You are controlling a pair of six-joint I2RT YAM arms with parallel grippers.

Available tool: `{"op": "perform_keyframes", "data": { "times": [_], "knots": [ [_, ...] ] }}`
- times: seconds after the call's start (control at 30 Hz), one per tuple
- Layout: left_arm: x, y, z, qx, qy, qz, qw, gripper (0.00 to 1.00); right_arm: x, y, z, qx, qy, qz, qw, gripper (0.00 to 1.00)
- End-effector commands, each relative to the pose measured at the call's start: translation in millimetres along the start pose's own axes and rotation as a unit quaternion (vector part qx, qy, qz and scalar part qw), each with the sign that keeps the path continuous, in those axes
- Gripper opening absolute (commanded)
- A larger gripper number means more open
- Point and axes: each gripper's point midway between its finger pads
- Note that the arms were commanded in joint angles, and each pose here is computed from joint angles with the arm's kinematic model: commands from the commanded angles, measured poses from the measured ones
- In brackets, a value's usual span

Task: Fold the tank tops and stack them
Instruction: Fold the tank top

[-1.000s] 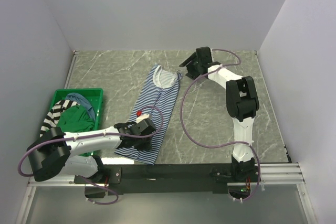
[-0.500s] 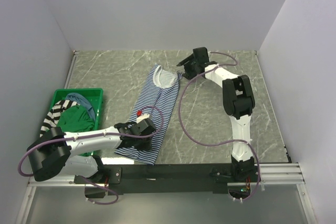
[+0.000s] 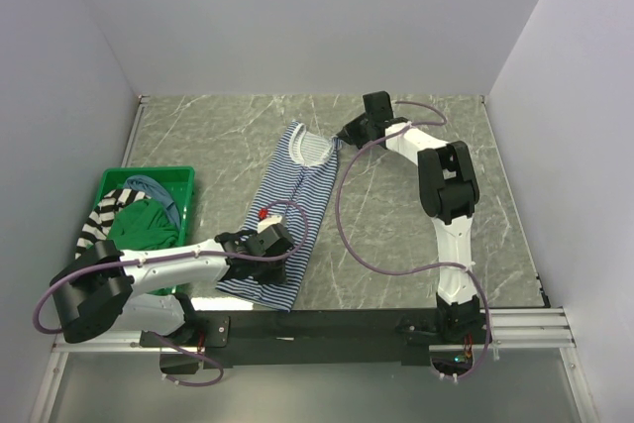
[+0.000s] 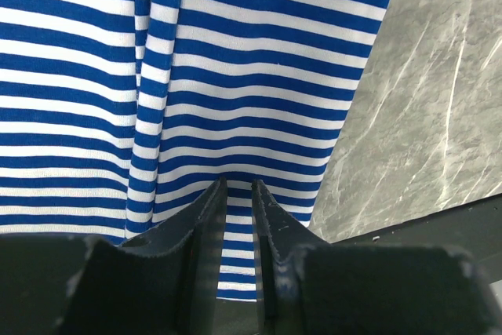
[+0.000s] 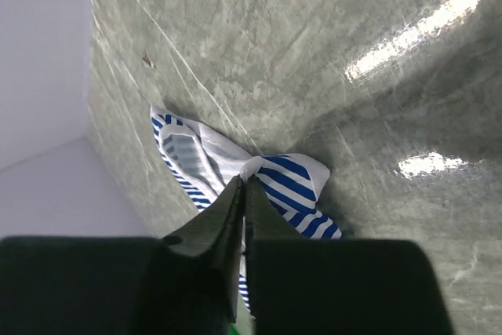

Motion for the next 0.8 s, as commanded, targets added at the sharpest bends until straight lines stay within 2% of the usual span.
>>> {"op": "perform_keyframes", "data": {
  "times": [0.0,0.2,0.3,0.37,0.77],
  "knots": [
    [38,-5,-19,0.031,-0.012,0.056,0.998,0.26,9,0,3,-0.01,0.028,0.013,0.999,0.02],
    [40,-6,-21,0.034,-0.007,0.054,0.998,0.26,20,3,13,-0.019,0.134,0.022,0.99,0.0],
    [42,-7,-24,0.038,-0.004,0.053,0.998,0.26,20,6,22,-0.027,0.212,0.011,0.977,0.0],
    [44,-8,-26,0.043,-0.004,0.055,0.998,0.26,20,12,30,-0.041,0.236,0.0,0.971,0.0],
    [46,-11,-29,0.05,-0.005,0.06,0.997,0.25,40,36,42,-0.085,0.412,0.036,0.907,0.0]
  ]
}}
Point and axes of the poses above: each gripper's point midway between its finger pads, its own y axis back along the fingers, its own x axis along the line the jaws close on, z = x × y, and after that the axes turned 14 degrees about y, right-handed
